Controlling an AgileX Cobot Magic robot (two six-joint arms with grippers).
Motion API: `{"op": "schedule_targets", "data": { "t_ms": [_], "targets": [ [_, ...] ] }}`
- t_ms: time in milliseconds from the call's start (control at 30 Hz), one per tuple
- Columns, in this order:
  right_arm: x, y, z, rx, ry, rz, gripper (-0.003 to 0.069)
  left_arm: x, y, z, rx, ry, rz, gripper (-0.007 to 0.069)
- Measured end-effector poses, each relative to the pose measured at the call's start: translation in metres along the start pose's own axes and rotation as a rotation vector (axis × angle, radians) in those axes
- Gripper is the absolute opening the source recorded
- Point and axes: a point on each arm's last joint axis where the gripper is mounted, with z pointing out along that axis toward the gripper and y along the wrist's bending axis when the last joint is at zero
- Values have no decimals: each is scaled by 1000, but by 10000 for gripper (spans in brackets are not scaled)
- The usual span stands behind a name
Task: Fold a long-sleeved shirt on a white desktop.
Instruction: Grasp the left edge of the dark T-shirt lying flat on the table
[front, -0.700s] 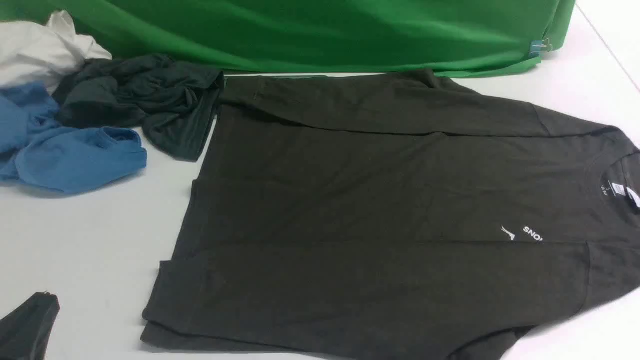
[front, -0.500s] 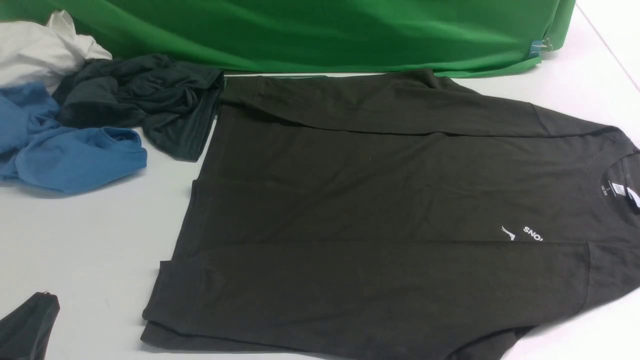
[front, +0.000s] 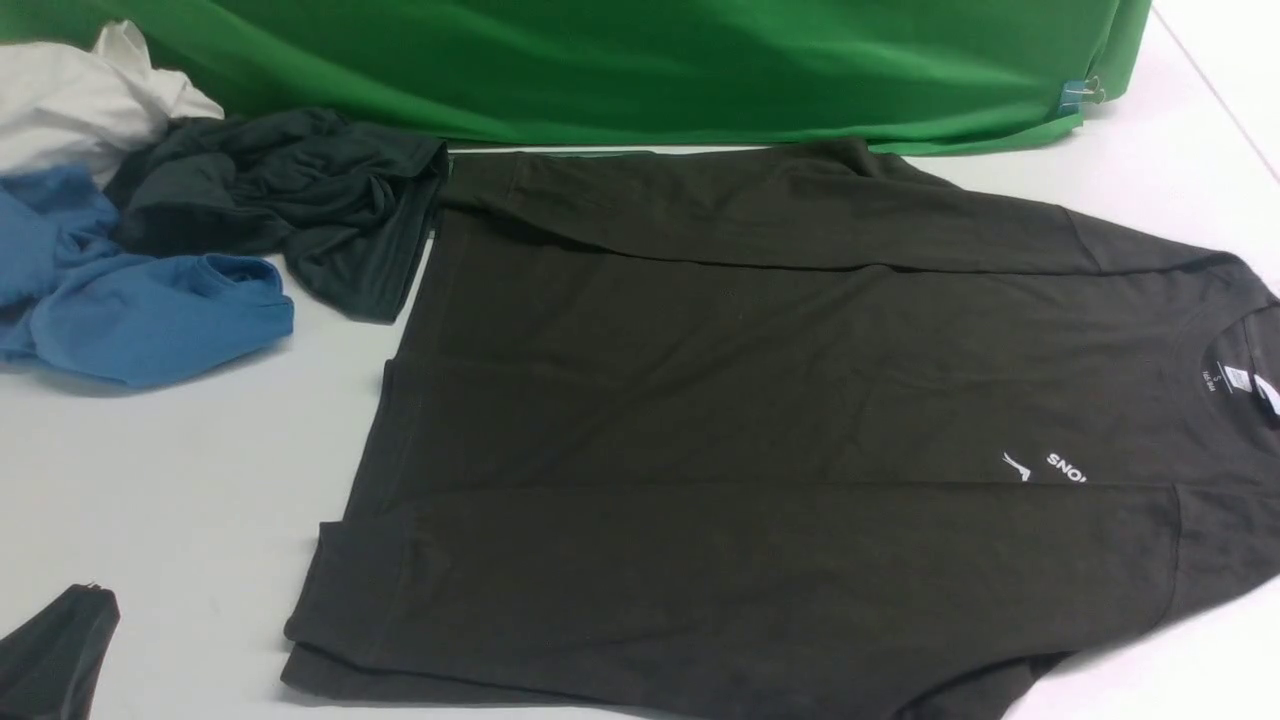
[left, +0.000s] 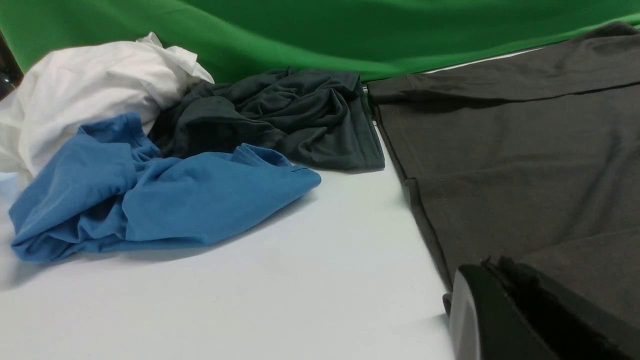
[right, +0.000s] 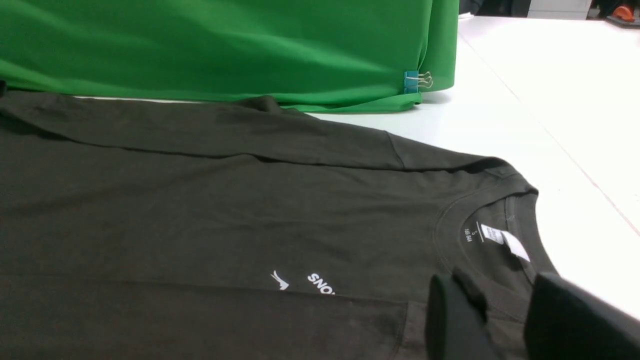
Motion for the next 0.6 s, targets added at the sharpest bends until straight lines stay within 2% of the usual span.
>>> {"op": "schedule_targets", "data": {
  "t_ms": [233,300,333,367,400,433,467,500,600],
  "targets": [
    [0,0,0,0,0,0,242,-1,1,0,-7,-14,0,21],
    [0,0,0,0,0,0,242,-8,3,0,-27,-85,-98,21],
    [0,0,0,0,0,0,242,-12,4,-1,-31,-137,-234,21],
    [0,0,0,0,0,0,242,-13,5,-1,-31,-146,-262,21],
    [0,0,0,0,0,0,242,-17,7,-2,-30,-206,-497,21],
    [0,0,0,0,0,0,242,-19,9,-3,-34,-237,-592,21],
    [0,0,0,0,0,0,242,-20,10,-3,-34,-244,-624,21],
    [0,0,0,0,0,0,242,-22,13,-4,-46,-289,-732,21],
    [0,0,0,0,0,0,242,-27,19,-6,-85,-369,-791,21]
  ]
}}
